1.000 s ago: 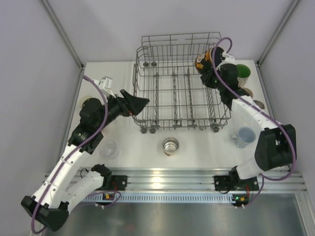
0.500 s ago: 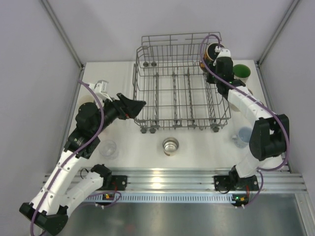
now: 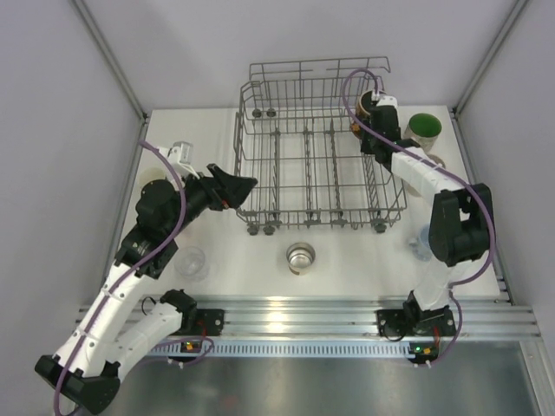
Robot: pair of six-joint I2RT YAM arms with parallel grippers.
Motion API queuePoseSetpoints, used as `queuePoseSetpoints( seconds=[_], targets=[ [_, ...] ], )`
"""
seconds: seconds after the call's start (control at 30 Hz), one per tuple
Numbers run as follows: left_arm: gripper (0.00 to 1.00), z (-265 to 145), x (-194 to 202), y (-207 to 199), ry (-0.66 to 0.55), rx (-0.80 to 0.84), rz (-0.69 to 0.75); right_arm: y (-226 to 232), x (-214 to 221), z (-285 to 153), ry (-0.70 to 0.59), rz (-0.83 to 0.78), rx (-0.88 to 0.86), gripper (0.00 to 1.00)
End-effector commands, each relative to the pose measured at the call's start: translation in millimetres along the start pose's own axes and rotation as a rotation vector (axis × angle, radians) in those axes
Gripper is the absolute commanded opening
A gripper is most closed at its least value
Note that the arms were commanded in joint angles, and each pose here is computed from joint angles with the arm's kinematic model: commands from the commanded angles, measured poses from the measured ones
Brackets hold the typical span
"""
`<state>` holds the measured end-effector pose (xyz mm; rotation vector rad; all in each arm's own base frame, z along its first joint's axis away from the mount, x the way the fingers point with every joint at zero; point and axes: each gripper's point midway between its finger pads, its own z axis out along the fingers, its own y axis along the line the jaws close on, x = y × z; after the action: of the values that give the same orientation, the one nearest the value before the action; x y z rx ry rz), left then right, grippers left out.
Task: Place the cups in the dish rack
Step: Place the cup upside down on the dish rack
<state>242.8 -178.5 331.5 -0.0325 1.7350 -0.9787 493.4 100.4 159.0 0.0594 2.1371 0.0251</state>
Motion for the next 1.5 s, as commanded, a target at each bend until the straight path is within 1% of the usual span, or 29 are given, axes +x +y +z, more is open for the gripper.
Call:
queuePoseSetpoints(
  seconds=[0.0, 0.23, 0.37, 0.57, 0.8, 0.97, 1.03, 1.07, 1.17, 1.23, 1.33, 1.47],
  targets=[
    [0.98, 2.6, -1.6, -1.1, -0.003, 0.005, 0.018, 9.0, -93.1, -15.4, -0.276, 0.145, 0.036, 0.0],
    [0.98, 1.9, -2.7, -0.5, -0.006, -0.001, 0.025, 1.7, -85.6, -6.9, -0.252, 0.189, 0.135, 0.0],
    [0.98, 3.5, -2.8, 2.2, -0.007, -0.013, 0.019, 0.9, -84.8, -7.1, -0.25, 0.22, 0.147, 0.0],
    [0.98, 3.7, -2.6, -0.2, 0.0, -0.005, 0.019, 5.4, -85.8, -10.2, -0.25, 0.148, 0.163, 0.0],
    [0.98, -1.8, -3.7, -0.8, -0.013, -0.005, 0.012, -3.7, -63.2, -8.7, -0.226, 0.044, 0.173, 0.0],
    [0.98, -3.5, -4.8, -3.5, -0.016, 0.003, 0.004, -7.3, -51.1, -6.9, -0.2, 0.006, 0.175, 0.0],
    [0.97, -4.3, -5.0, -4.7, -0.017, 0.008, -0.002, -10.3, -46.3, -6.9, -0.194, 0.011, 0.182, 0.04],
    [0.97, -4.9, -5.4, -5.6, -0.017, 0.01, -0.004, -12.4, -45.8, -7.3, -0.193, 0.016, 0.182, 0.11],
    [0.97, -7.5, -6.4, -7.8, -0.022, 0.018, -0.007, -14.8, -43.1, -9.1, -0.192, 0.019, 0.172, 0.21],
    [0.97, -8.1, -6.2, -7.7, -0.023, 0.017, -0.012, -15.5, -41.5, -9.7, -0.194, 0.023, 0.162, 0.23],
    [0.97, -9.2, -6.7, -9.2, -0.026, 0.021, -0.017, -18.6, -39.8, -11.6, -0.192, 0.027, 0.155, 0.24],
    [0.97, -9.4, -6.1, -10.6, -0.022, 0.026, -0.031, -22.0, -37.4, -11.6, -0.185, 0.026, 0.152, 0.29]
  ],
)
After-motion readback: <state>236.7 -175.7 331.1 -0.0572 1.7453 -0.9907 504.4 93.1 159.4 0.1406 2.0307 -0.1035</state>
